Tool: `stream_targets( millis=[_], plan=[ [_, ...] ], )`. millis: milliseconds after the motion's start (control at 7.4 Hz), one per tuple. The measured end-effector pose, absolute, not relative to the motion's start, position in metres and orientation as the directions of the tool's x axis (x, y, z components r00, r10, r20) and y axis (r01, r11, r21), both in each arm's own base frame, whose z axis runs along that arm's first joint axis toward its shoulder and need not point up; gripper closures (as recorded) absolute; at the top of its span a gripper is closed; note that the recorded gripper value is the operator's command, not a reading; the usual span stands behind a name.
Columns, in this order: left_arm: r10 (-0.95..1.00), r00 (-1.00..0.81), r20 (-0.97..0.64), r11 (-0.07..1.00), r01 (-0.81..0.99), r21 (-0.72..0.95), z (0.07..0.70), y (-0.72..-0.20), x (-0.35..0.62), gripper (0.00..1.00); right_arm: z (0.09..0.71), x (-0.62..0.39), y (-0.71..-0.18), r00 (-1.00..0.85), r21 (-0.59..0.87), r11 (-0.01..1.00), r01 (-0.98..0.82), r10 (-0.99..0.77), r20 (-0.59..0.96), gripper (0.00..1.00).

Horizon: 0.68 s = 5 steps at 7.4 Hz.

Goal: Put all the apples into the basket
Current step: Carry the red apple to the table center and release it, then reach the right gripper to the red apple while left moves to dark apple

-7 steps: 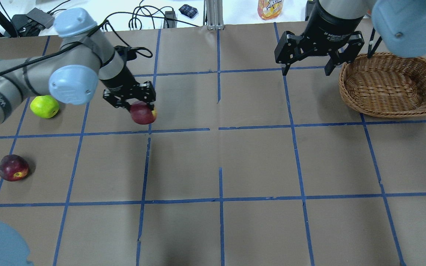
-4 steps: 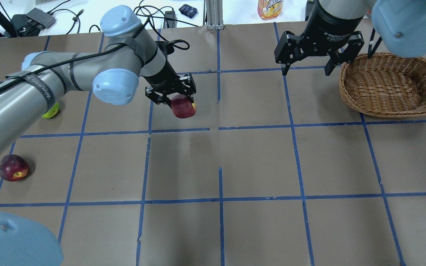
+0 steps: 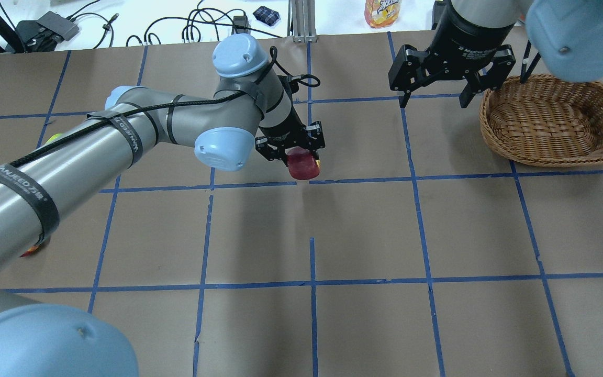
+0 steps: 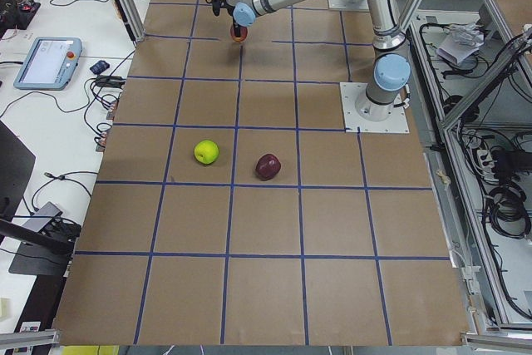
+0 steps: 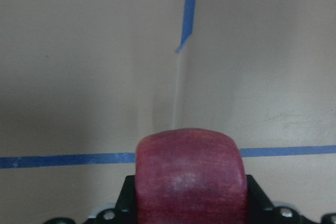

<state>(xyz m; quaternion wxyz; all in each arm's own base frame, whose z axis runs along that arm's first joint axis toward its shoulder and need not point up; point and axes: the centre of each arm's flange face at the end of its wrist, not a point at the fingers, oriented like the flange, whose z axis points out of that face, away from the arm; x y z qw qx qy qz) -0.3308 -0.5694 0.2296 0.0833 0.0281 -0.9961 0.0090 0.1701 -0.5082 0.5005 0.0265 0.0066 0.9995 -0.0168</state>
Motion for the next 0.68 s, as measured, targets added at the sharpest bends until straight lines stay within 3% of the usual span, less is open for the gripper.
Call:
stream_targets(
  millis=[405, 676],
  plan=[
    [-0.071, -0.987, 0.143, 0.997, -0.075, -0.029, 0.288, -0.598, -0.235, 0.00, 0.483, 0.173, -0.522, -0.999, -0.014, 1.000, 0.015, 0.014, -0.052, 0.00],
    [-0.020, -0.994, 0.109, 0.999, -0.023, -0.024, 0.347, -0.609, -0.104, 0.00, 0.452, 0.203, -0.546, -0.998, -0.033, 0.999, -0.007, -0.009, -0.056, 0.00]
  ],
)
